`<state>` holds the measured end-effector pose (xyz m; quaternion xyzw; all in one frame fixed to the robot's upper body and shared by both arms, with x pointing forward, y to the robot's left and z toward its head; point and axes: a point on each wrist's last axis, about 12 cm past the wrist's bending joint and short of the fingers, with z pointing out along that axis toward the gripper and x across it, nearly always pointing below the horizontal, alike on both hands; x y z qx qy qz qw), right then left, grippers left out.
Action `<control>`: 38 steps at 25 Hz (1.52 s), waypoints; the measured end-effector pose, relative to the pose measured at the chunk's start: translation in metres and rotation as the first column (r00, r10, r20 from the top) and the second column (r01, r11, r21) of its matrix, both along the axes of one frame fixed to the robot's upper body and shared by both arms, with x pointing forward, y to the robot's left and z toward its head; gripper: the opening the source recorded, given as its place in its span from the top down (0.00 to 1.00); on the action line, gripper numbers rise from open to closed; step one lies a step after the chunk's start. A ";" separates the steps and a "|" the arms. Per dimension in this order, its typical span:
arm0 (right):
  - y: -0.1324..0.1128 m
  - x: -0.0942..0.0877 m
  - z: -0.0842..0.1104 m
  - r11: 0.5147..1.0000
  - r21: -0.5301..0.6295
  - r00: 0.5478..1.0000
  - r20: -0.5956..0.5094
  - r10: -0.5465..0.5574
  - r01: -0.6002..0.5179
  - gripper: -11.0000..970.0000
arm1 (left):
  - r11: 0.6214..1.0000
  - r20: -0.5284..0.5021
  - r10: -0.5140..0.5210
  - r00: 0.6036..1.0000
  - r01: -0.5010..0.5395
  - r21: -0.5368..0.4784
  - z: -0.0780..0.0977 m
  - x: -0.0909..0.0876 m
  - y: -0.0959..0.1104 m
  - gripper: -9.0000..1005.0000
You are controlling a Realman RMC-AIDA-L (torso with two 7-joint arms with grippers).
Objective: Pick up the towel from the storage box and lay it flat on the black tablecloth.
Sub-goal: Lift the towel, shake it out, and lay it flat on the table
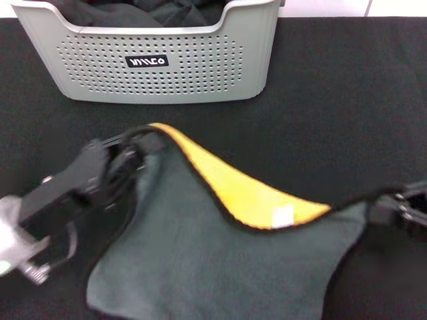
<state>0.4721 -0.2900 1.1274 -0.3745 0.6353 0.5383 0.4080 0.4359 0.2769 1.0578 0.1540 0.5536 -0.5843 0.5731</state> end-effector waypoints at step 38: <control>0.061 0.130 -0.054 0.851 -0.322 0.904 0.042 -0.425 0.415 0.93 | 0.647 0.192 0.457 0.869 -0.473 0.598 -0.050 0.090 -0.021 0.94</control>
